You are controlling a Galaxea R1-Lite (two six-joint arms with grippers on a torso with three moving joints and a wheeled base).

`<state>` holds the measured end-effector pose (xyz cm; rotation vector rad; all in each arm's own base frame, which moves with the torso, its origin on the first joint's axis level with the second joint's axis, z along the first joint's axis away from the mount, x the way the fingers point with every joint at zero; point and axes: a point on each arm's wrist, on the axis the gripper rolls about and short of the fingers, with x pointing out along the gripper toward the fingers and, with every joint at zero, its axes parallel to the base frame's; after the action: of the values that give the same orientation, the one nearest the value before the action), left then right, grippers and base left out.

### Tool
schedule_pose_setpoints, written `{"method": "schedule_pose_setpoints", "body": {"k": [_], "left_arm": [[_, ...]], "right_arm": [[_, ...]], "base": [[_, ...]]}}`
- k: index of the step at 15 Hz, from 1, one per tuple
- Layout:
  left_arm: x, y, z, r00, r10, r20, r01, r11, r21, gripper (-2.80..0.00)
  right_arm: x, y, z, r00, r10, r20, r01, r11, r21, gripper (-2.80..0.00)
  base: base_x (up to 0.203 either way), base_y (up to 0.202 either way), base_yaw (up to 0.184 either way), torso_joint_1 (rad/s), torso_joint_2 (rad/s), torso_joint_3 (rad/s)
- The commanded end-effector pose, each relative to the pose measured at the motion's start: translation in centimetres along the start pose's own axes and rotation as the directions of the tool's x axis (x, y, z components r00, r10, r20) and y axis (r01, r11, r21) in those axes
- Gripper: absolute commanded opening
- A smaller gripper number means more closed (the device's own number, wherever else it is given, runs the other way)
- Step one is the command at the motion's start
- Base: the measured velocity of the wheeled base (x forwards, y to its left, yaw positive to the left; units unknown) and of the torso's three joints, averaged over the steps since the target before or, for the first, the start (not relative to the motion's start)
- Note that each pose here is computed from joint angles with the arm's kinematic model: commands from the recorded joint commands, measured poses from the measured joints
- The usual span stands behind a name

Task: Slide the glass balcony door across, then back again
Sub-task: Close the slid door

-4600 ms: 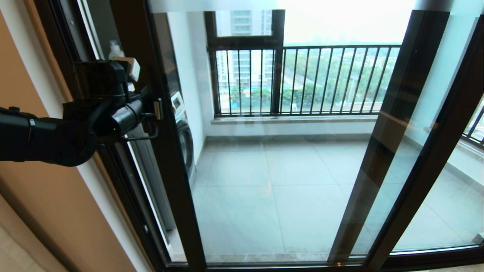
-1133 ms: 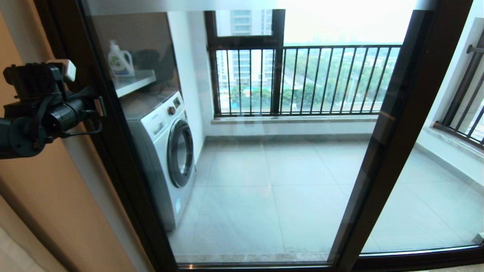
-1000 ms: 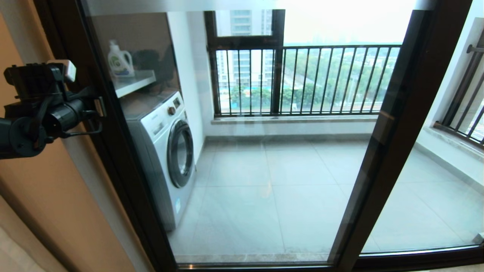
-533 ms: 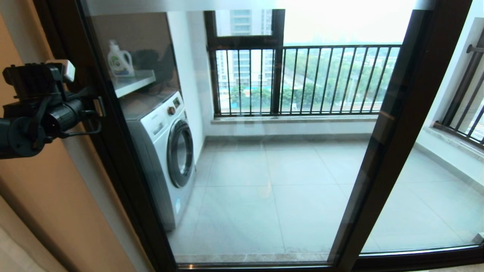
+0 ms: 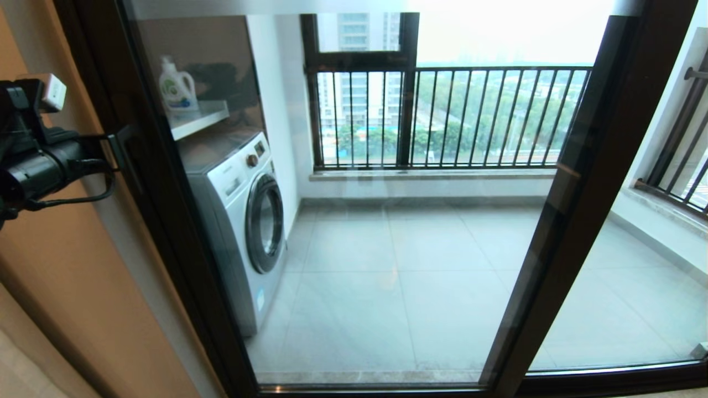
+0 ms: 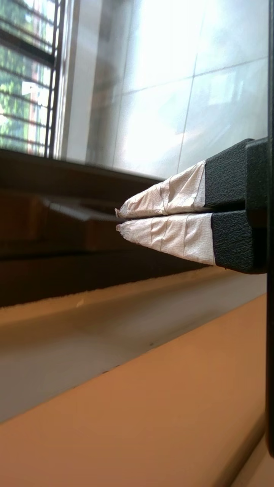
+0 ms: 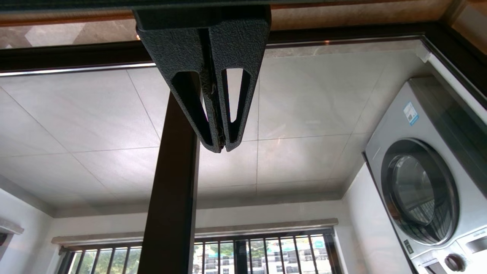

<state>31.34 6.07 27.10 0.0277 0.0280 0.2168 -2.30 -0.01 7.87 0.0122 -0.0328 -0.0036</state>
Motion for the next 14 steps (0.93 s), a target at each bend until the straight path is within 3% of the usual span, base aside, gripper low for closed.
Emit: {"method": "schedule_pose_setpoints", "body": {"k": [1,3,5,8,10,14], "left_arm": [[-3.4,1.7,1.6,0.998,0.008,0.059,-0.008,1.0,-0.003,-2.8],[-3.8,2.8,0.7,1.0,0.009,0.028,-0.009,1.0,-0.004,-2.8],[-3.4,4.0,-1.0,0.999,-0.039,-0.027,0.039,0.999,-0.012,-2.8],[-1.6,4.1,-3.0,0.994,-0.067,-0.089,0.065,0.998,-0.024,-2.8],[-1.2,4.2,-3.6,0.982,-0.159,-0.105,0.156,0.987,-0.035,-2.8],[1.1,4.4,-4.8,0.978,-0.176,-0.115,0.173,0.984,-0.034,-2.8]], "right_arm": [[0.1,0.0,-0.3,1.0,-0.001,-0.013,0.001,1.0,0.0,-2.8],[0.1,0.0,-0.3,1.0,-0.001,-0.013,0.001,1.0,0.0,-2.8],[0.1,0.0,-0.3,1.0,-0.001,-0.013,0.001,1.0,0.0,-2.8],[0.1,0.0,-0.3,1.0,-0.001,-0.013,0.001,1.0,0.0,-2.8],[0.1,0.0,-0.3,1.0,-0.001,-0.013,0.001,1.0,0.0,-2.8],[0.1,0.0,-0.3,1.0,-0.001,-0.013,0.001,1.0,0.0,-2.8]], "base": [[0.0,0.0,0.0,0.0,0.0,0.0],[0.0,0.0,0.0,0.0,0.0,0.0],[0.0,0.0,0.0,0.0,0.0,0.0],[0.0,0.0,0.0,0.0,0.0,0.0],[0.0,0.0,0.0,0.0,0.0,0.0],[0.0,0.0,0.0,0.0,0.0,0.0]]}}
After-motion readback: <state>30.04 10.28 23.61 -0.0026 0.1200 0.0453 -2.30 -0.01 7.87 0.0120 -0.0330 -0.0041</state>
